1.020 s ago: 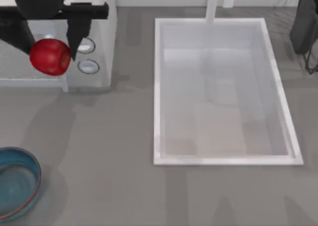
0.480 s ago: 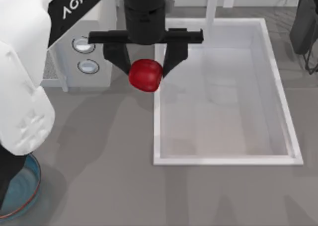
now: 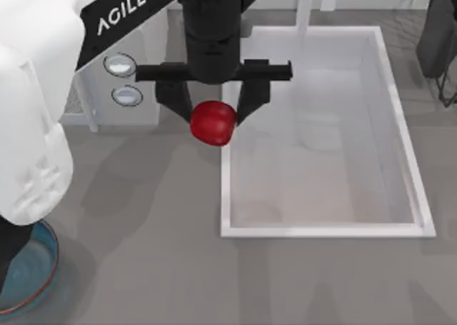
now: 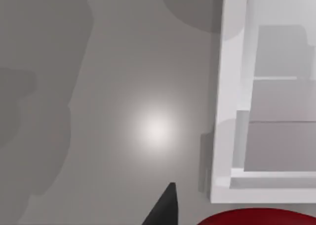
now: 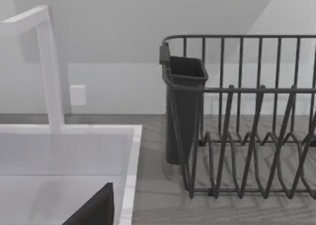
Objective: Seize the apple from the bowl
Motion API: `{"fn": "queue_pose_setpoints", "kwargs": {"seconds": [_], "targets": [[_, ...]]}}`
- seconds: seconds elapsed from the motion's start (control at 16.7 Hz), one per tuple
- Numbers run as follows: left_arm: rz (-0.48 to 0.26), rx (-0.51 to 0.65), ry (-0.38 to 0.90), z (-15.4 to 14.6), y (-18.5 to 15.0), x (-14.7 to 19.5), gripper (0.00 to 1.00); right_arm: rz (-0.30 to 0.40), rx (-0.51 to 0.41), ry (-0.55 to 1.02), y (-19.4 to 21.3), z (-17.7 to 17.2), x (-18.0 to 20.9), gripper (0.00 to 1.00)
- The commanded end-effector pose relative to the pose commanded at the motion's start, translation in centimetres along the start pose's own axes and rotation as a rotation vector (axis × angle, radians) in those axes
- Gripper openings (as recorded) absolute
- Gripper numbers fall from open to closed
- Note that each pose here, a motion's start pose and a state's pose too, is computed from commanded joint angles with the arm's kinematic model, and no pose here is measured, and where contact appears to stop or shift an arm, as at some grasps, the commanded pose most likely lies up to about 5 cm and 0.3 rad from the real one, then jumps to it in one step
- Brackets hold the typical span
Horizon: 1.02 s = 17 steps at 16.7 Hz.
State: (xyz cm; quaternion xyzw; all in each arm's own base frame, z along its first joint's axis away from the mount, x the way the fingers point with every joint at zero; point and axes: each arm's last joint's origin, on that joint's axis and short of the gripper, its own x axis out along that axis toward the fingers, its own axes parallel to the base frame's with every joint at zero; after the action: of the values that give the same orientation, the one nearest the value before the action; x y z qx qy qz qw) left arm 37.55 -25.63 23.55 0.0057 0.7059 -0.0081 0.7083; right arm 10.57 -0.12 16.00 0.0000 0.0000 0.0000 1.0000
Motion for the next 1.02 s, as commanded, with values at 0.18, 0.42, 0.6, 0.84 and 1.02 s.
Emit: {"fn": "queue_pose_setpoints", "kwargs": {"seconds": [0.18,0.42,0.6,0.84,1.02], "targets": [[0.006,0.0,0.008,-0.1,0.0,3.8,0.0,0.0,0.0,0.0,0.0,0.0,0.0,1.0],[0.003,0.0,0.004,-0.5,0.2,7.3,0.0,0.0,0.0,0.0,0.0,0.0,0.0,1.0],[0.003,0.0,0.003,-0.6,0.2,7.6,0.0,0.0,0.0,0.0,0.0,0.0,0.0,1.0],[0.003,0.0,0.003,-0.6,0.2,7.6,0.15,0.0,0.0,0.0,0.0,0.0,0.0,1.0],[0.003,0.0,0.003,-0.6,0.2,7.6,0.38,0.0,0.0,0.0,0.0,0.0,0.0,1.0]]}}
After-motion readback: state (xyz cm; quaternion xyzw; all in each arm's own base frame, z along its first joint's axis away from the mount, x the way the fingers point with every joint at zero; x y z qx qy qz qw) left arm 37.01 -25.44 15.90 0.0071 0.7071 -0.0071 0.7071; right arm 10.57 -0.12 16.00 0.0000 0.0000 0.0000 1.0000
